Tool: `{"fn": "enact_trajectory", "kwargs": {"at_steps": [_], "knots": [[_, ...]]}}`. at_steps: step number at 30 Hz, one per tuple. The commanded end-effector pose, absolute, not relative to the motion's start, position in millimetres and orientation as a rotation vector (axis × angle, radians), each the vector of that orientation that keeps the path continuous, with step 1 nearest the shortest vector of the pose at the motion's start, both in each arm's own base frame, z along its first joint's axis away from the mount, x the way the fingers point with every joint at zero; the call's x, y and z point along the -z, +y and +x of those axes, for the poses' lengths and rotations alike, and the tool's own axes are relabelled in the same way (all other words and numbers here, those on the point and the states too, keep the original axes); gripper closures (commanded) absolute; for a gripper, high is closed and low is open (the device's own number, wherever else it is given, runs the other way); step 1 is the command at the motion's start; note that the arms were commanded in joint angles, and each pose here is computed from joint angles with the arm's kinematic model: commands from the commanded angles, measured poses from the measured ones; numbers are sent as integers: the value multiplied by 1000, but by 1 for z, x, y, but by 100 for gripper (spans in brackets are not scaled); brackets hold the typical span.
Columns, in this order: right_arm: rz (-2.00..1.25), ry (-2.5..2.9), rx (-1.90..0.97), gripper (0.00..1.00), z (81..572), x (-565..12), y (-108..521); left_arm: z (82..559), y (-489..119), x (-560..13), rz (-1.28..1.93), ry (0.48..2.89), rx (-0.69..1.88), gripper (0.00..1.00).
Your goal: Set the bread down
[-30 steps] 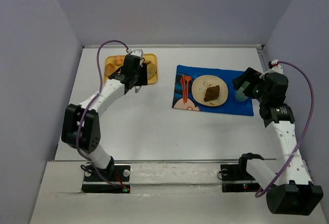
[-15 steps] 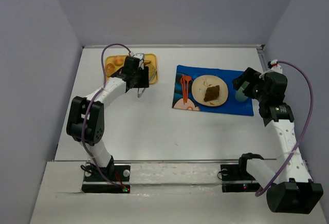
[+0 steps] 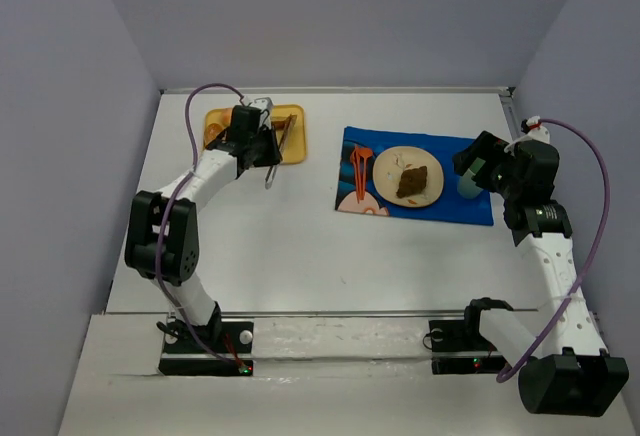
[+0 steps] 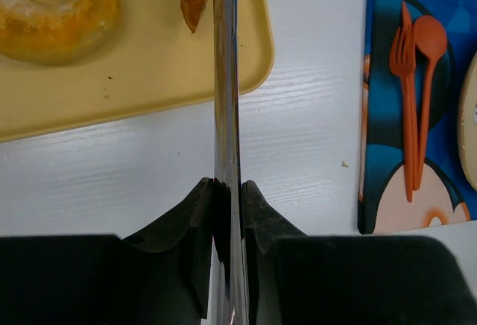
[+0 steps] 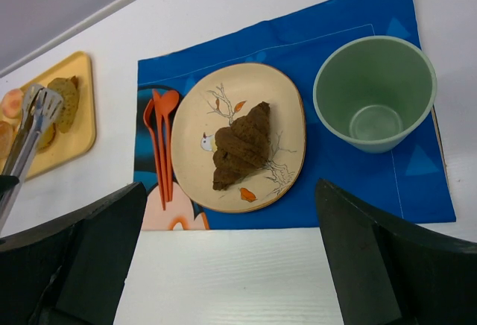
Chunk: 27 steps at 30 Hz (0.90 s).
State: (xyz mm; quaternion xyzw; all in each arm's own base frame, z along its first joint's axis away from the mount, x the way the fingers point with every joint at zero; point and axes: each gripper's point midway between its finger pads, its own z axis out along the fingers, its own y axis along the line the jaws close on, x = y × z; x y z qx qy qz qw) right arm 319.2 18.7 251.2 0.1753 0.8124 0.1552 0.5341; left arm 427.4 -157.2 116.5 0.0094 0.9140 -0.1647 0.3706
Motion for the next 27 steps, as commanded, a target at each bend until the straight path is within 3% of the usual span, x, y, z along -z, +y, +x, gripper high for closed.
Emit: {"fn": "enact_trajectory", "kwargs": {"at_steps": [1,10,22,27], "knots": [[408,1880,-360,0,318,-267,15,425,-164,-184,40,2174,522,81],[404,1870,-365,0,316,-270,16,395,-182,-228,99,2054,647,81],[399,1863,-370,0,313,-271,17,312,-315,-218,454,2087,911,80],[401,1866,-370,0,314,-271,17,294,-341,-200,519,2135,981,74]]}}
